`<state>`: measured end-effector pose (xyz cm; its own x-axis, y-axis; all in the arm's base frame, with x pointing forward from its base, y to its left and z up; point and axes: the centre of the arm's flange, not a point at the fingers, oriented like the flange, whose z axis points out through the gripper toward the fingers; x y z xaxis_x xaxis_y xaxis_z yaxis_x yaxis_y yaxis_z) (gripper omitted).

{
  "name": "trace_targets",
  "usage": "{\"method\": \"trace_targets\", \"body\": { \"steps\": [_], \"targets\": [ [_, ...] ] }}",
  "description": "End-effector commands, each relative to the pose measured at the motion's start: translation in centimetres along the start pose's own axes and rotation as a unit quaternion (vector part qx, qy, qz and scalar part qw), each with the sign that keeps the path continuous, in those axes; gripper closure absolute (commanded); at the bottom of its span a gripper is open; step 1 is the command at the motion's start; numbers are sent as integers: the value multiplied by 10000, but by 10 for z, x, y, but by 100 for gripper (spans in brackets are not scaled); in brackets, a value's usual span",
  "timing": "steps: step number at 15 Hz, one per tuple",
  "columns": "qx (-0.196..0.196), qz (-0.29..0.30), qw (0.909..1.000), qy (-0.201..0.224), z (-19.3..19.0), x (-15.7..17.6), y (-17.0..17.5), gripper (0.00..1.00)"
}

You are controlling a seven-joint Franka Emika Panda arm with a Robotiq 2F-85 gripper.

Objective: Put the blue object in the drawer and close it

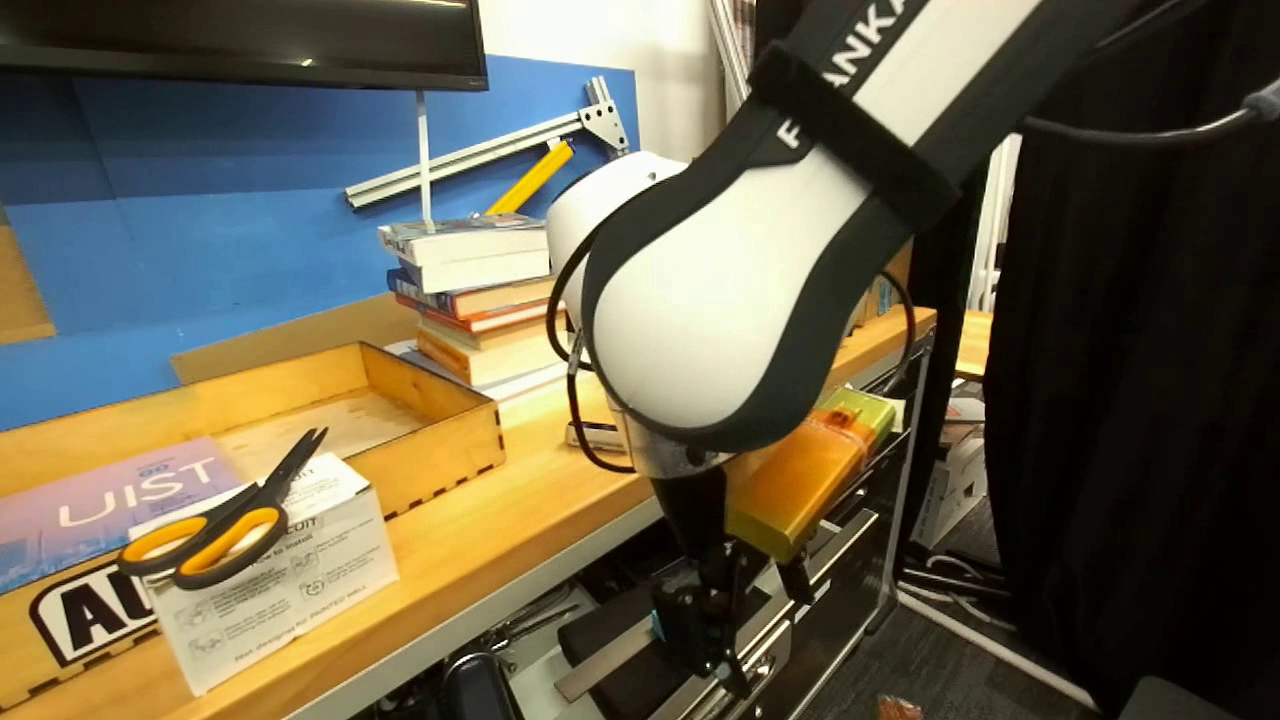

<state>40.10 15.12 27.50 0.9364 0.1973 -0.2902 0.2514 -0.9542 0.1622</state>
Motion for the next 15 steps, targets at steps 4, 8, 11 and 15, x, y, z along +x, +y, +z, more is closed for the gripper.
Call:
{"method": "trace_targets", "body": {
  "steps": [4,8,11,15],
  "targets": [
    [-662,-128,9976,-138,54,-1,-24,0],
    [-1147,373,9926,167,79,20,-33,0],
    [-1318,1174,9833,451,87,43,-32,0],
    [-1465,1926,9674,752,81,75,-30,0]
  ]
}}
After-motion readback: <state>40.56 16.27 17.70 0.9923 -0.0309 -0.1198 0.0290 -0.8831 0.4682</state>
